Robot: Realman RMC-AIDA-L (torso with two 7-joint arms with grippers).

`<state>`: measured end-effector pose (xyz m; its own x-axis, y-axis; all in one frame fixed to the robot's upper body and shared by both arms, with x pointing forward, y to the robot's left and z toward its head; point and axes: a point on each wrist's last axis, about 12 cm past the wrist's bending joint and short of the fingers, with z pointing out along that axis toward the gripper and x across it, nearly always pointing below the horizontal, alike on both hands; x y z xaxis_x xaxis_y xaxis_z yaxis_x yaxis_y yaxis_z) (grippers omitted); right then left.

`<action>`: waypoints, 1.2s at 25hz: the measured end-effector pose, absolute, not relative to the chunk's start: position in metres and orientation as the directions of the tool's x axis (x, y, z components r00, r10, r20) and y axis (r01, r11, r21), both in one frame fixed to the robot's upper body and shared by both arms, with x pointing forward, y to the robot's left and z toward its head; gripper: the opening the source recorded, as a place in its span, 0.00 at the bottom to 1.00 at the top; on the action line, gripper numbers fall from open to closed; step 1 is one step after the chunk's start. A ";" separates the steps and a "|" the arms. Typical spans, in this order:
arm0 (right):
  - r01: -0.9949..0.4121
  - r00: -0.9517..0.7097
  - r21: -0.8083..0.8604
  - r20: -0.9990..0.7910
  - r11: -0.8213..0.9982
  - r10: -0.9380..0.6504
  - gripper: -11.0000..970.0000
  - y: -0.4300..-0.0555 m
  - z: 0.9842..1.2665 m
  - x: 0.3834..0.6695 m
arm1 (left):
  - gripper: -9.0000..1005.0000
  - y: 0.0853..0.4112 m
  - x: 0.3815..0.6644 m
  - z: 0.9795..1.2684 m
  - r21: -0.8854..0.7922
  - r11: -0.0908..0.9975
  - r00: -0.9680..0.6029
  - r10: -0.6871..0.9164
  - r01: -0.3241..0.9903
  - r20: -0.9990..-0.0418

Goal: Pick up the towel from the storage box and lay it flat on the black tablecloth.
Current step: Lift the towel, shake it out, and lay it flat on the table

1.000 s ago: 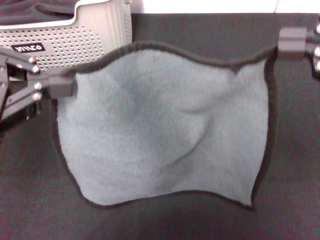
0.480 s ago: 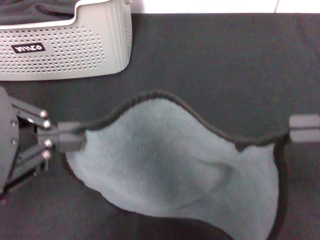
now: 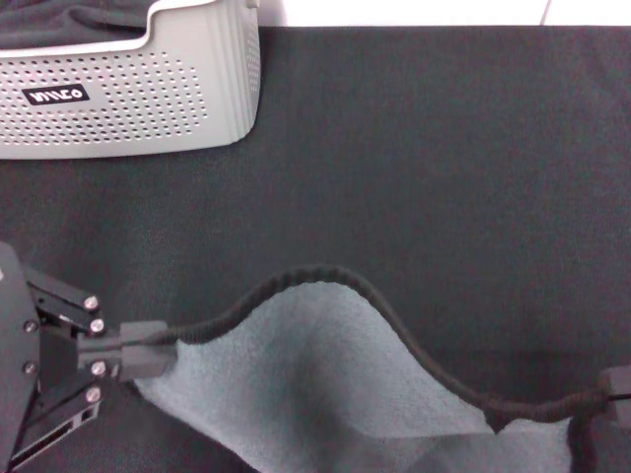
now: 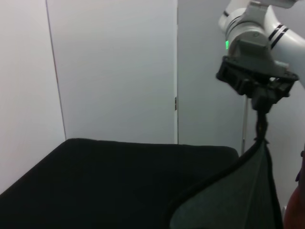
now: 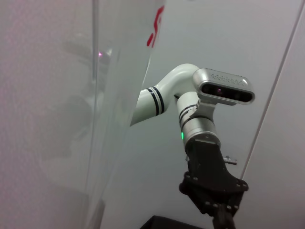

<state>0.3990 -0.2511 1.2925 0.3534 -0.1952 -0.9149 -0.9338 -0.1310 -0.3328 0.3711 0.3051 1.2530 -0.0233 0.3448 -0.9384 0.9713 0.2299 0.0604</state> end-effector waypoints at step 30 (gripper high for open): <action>-0.984 0.077 -0.091 -0.993 0.156 -0.092 0.02 -0.299 1.197 0.477 | 0.03 0.274 0.486 1.166 -0.250 0.014 -0.249 0.172 0.968 -0.953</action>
<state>0.4775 -0.2991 1.1970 0.0769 -0.0920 -0.9928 -0.9836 0.1558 -0.0906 0.4863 0.2738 1.1660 -0.2488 0.1719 -0.9532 0.9681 0.0142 -0.2501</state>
